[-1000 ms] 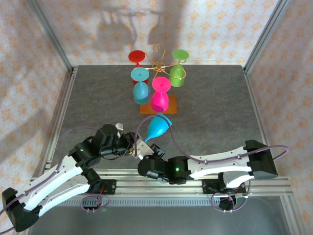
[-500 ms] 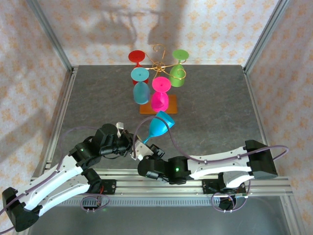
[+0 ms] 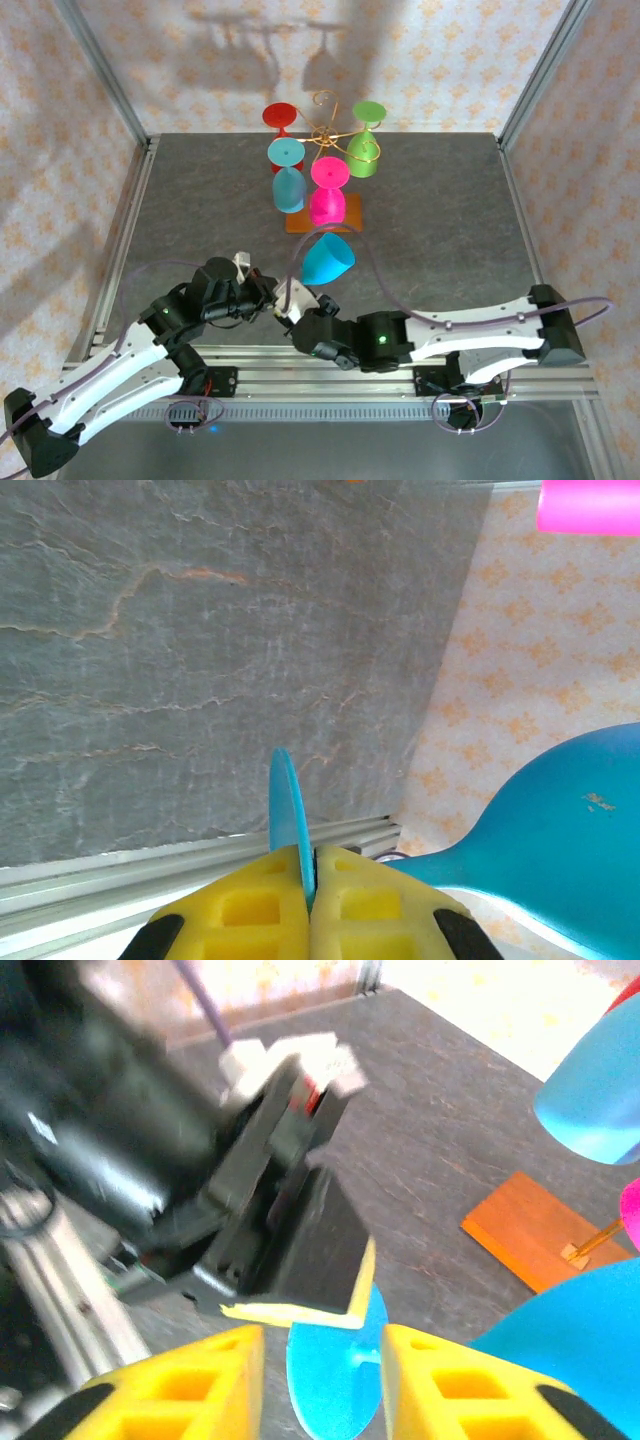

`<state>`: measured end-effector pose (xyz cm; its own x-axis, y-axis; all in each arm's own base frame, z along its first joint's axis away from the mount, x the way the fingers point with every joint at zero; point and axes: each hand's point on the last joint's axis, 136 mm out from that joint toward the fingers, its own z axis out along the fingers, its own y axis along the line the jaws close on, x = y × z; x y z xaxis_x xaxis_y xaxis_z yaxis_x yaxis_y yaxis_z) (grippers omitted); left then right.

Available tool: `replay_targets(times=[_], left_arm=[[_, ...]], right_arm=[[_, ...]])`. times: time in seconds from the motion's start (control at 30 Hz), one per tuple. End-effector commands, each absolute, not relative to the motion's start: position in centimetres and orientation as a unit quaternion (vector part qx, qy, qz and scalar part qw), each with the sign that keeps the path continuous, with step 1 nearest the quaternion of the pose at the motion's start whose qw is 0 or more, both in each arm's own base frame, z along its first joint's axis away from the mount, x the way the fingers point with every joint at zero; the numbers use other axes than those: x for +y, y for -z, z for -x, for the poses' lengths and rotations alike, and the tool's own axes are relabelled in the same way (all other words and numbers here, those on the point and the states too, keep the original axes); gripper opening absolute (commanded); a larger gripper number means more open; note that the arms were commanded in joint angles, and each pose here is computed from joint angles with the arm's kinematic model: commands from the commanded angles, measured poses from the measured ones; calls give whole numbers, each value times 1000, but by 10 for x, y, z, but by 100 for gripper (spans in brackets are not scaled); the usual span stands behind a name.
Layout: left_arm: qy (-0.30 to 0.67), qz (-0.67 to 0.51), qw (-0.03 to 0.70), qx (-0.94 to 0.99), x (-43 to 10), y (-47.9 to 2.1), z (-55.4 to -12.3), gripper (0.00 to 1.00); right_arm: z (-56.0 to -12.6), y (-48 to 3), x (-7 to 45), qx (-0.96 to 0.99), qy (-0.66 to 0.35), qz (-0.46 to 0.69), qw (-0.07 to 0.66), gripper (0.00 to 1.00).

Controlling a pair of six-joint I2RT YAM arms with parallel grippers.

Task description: Take the wine glass off the wine glass rack

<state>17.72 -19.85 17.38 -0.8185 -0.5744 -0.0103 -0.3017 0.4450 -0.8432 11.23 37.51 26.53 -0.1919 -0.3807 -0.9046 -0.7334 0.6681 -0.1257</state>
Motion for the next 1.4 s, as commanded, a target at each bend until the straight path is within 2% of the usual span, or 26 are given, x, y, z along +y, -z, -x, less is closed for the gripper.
replay_targets(times=[0.0, 0.27, 0.4, 0.5, 0.8, 0.93, 1.1, 1.27, 1.37], left_arm=[[452, 240, 184, 839, -193, -174, -182, 0], [463, 177, 207, 843, -206, -167, -187, 0], [485, 150, 211, 835, -217, -167, -190, 0], [504, 137, 213, 826, -225, -170, -192, 0], [568, 157, 226, 775, -233, -178, -200, 0], [594, 174, 221, 754, -236, -178, -204, 0], [614, 180, 220, 736, -239, -183, -207, 0], [616, 184, 217, 735, -240, -180, -209, 0], [613, 185, 216, 737, -240, -177, -209, 0]], right_arm=[[-108, -292, 356, 778, -209, 326, 495, 39], [-120, -341, 313, 810, -297, 229, 450, 45], [-135, -362, 278, 810, -317, 180, 459, 55], [-145, -371, 257, 818, -347, 147, 435, 61], [-161, -355, 249, 857, -349, 136, 355, 77], [-168, -350, 255, 863, -340, 141, 347, 80], [-174, -348, 266, 871, -327, 156, 333, 78], [-177, -342, 278, 877, -317, 172, 316, 58], [-181, -337, 283, 882, -309, 175, 311, 54]])
